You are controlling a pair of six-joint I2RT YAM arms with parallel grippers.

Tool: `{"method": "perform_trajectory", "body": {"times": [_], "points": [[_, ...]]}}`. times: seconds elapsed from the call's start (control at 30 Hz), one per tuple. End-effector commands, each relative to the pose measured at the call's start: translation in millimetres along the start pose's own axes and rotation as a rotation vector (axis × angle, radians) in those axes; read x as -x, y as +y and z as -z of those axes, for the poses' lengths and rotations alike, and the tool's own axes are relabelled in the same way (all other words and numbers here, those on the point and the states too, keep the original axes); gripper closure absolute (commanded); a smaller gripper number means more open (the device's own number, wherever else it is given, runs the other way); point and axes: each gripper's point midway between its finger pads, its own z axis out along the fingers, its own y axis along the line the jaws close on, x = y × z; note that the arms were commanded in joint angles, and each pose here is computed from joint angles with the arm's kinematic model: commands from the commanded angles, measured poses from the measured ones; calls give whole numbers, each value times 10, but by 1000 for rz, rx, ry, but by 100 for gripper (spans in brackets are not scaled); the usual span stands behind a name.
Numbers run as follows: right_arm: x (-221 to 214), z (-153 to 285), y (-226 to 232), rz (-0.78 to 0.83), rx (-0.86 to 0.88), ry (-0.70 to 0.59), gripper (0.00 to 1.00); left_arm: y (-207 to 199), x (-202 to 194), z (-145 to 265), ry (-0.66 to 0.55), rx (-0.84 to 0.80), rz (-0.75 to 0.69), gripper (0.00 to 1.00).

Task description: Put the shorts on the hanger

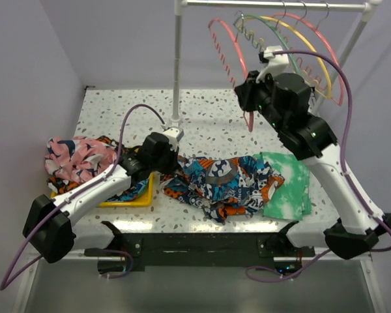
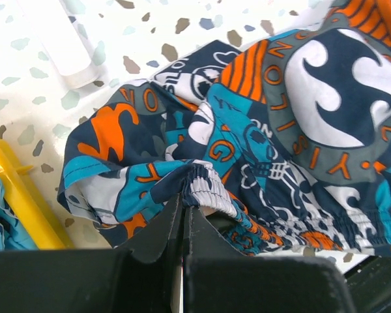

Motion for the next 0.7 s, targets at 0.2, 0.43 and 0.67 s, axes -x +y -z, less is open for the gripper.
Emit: {"method": "perform_trajectory", "body": {"times": [0.2,0.43,0.67], "points": [[-1030,1462,285,-214,368,265,100,247,292,-197,18,123,44,100],[-1626,1856,284,-213,437,467,100,287,504,-356,45,152,55,100],[-1775,2014,243,-174,448,549,100,336,531,-440,59,165,65,100]]}}
